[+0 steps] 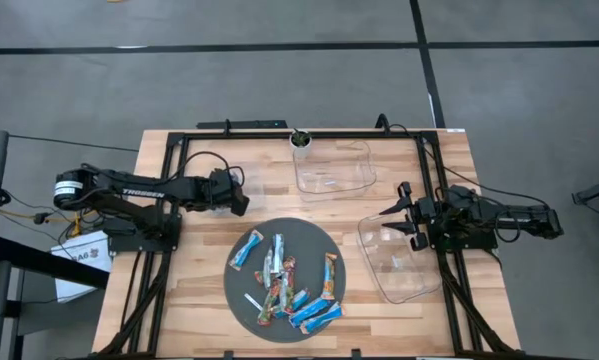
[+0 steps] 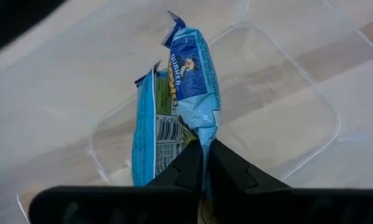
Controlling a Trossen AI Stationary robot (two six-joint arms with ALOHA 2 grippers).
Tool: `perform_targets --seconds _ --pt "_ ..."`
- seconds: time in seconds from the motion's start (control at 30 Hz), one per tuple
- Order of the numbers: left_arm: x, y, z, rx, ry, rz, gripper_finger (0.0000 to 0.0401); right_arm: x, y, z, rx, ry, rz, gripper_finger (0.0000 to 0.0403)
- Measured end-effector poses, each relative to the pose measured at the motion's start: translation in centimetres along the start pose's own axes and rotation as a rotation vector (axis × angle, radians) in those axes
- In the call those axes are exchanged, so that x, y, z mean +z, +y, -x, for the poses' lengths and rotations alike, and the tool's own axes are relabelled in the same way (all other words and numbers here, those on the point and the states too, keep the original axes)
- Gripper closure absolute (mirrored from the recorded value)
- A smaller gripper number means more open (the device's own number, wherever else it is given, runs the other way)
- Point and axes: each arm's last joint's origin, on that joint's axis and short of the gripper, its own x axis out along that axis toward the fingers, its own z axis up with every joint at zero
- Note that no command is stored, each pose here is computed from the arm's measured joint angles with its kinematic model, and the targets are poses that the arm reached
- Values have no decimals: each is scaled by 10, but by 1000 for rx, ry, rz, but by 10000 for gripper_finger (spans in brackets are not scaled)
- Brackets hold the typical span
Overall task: Pick and place Granola Bars by type
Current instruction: Put the blue granola bar into the white bin
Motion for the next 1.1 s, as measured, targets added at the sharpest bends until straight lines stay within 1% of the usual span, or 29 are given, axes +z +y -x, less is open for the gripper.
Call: perform_targets --seconds 0.7,1.03,1.1 --pt "0 0 0 6 -7 21 375 0 0 0 0 0 0 268" --pt "-1 -1 0 -32 39 1 375 0 0 0 0 0 0 268" --pt "-1 -1 0 -38 46 -5 369 0 0 0 0 0 0 269"
